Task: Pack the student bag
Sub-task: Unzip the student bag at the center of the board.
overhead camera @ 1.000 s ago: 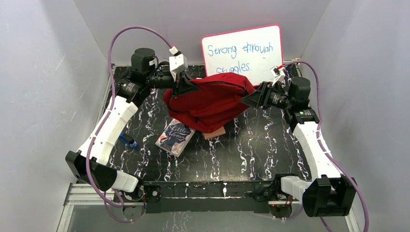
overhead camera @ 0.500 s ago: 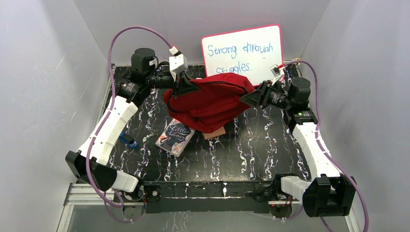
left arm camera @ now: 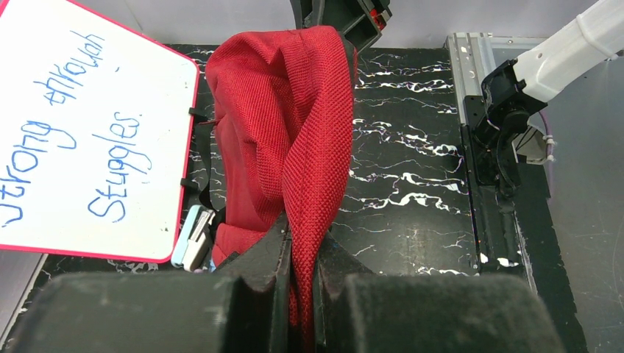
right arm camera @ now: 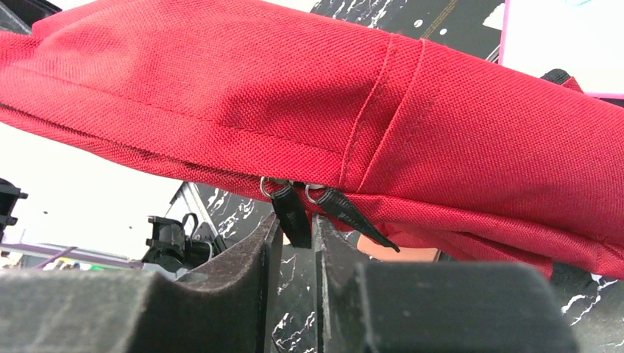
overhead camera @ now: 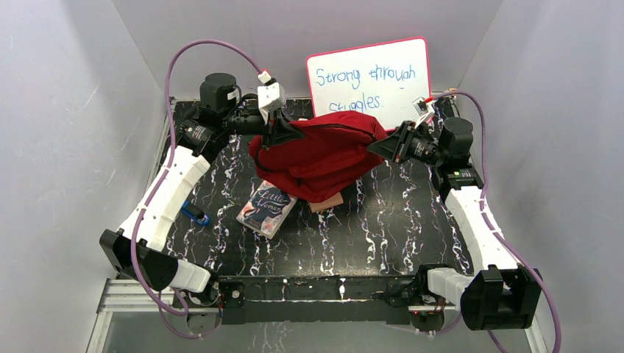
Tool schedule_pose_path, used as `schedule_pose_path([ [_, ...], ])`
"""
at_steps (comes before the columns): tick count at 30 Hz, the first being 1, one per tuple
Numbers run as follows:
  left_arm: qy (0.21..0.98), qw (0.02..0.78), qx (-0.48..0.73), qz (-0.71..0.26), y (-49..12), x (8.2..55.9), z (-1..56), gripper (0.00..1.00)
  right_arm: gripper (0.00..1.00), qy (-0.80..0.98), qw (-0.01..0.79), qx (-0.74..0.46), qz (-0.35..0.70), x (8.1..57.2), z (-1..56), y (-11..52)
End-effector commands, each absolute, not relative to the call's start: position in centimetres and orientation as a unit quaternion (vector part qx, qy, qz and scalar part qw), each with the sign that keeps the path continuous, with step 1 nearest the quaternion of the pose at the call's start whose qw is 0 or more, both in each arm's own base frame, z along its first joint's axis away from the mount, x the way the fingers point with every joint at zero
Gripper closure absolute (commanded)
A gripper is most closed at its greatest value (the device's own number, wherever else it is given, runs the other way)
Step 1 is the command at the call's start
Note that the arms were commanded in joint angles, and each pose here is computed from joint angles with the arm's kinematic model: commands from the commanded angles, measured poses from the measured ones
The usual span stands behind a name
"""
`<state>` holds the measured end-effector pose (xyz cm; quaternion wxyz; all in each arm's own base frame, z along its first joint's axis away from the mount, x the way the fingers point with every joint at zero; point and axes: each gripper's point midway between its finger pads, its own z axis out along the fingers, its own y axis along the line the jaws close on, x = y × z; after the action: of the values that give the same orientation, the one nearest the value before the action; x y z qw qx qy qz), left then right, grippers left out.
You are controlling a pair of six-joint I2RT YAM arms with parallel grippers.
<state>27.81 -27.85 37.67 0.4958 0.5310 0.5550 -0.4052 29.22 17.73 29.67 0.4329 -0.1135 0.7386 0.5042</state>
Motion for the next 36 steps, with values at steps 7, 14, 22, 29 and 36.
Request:
schedule_pose_path([
  [7,0.527,0.505,0.541,-0.417,-27.9,26.2,39.1,1.00,1.00,0.742,0.451,-0.107,0.484,29.8,30.2,17.4],
  [14,0.537,0.498,0.536,-0.420,-28.1,26.5,38.5,1.00,1.00,0.746,0.441,-0.122,0.483,28.8,31.1,17.4],
  [22,0.552,0.491,0.531,-0.415,-28.6,26.8,37.3,1.00,1.00,0.727,0.422,-0.168,0.515,26.7,34.2,18.6],
  [29,0.570,0.480,0.526,-0.409,-29.5,27.5,35.9,1.00,1.00,0.717,0.402,-0.198,0.533,24.9,36.9,19.8],
  [36,0.578,0.471,0.528,-0.406,-30.8,27.7,35.1,1.00,1.00,0.705,0.388,-0.237,0.545,23.8,38.5,22.5],
])
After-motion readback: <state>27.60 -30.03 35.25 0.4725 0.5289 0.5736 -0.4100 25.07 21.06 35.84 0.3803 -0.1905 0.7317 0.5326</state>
